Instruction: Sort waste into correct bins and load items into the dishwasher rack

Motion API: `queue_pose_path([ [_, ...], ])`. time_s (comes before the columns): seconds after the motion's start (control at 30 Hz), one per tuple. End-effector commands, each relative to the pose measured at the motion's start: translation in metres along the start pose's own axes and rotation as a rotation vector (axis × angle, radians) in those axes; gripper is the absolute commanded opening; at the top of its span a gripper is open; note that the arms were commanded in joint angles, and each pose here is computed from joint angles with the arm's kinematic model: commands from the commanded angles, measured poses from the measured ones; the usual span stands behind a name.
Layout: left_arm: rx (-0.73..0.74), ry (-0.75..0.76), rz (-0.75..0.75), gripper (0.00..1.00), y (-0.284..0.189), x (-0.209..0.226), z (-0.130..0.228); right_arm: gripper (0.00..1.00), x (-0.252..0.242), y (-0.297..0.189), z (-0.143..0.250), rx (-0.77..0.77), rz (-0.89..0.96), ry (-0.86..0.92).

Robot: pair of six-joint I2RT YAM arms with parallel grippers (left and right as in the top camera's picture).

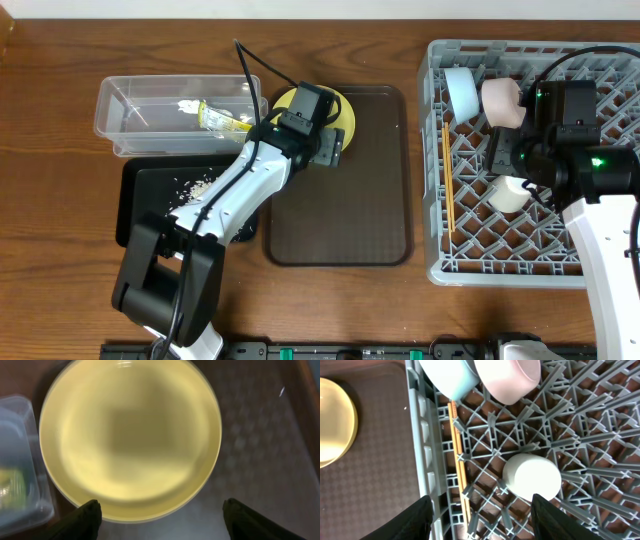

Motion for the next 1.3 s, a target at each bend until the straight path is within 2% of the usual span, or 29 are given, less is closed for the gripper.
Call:
queue_pose_path([
  [0.0, -0.051, -0.009, -0.010, 0.73, 0.009, -0.001, -0.010, 0.61, 0.001, 0.000, 0.001, 0.006, -0.023, 0.004],
  [0.17, -0.036, -0.008, -0.020, 0.70, 0.033, 0.000, -0.004, 0.61, 0.001, 0.000, 0.004, 0.027, -0.026, 0.003],
  [0.33, 0.048, -0.001, -0.053, 0.70, 0.063, 0.005, 0.014, 0.61, 0.001, 0.000, 0.005, 0.033, -0.026, 0.003],
  [0.5, 0.134, 0.018, -0.067, 0.69, 0.072, 0.003, 0.031, 0.61, 0.001, 0.000, 0.005, 0.037, -0.025, 0.003],
  [0.6, 0.201, 0.035, -0.027, 0.66, 0.069, -0.005, 0.042, 0.61, 0.001, 0.000, 0.004, 0.030, -0.025, 0.003],
  [0.8, 0.380, 0.074, 0.170, 0.61, 0.060, -0.041, 0.071, 0.61, 0.001, 0.000, 0.002, 0.016, -0.026, 0.003],
  [0.9, 0.431, 0.108, 0.202, 0.61, 0.055, -0.055, 0.084, 0.61, 0.001, 0.000, -0.001, -0.006, -0.028, 0.004],
  [1.07, 0.398, 0.131, 0.154, 0.61, 0.041, -0.056, 0.080, 0.61, 0.002, 0.000, -0.004, -0.028, -0.034, -0.005],
  [1.27, 0.256, 0.057, 0.179, 0.62, -0.015, -0.033, 0.037, 0.61, 0.029, -0.002, -0.015, -0.121, -0.232, -0.224],
])
Point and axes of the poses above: each gripper's point midway between its finger pads, its own y axis out along the fingers, its own x axis along the line the jaws close on, z = x × y, the point moved 10 cm from there along -y, back along the fingers, and after that the axes turned 10 degrees about -y, right-handed, at the moved point
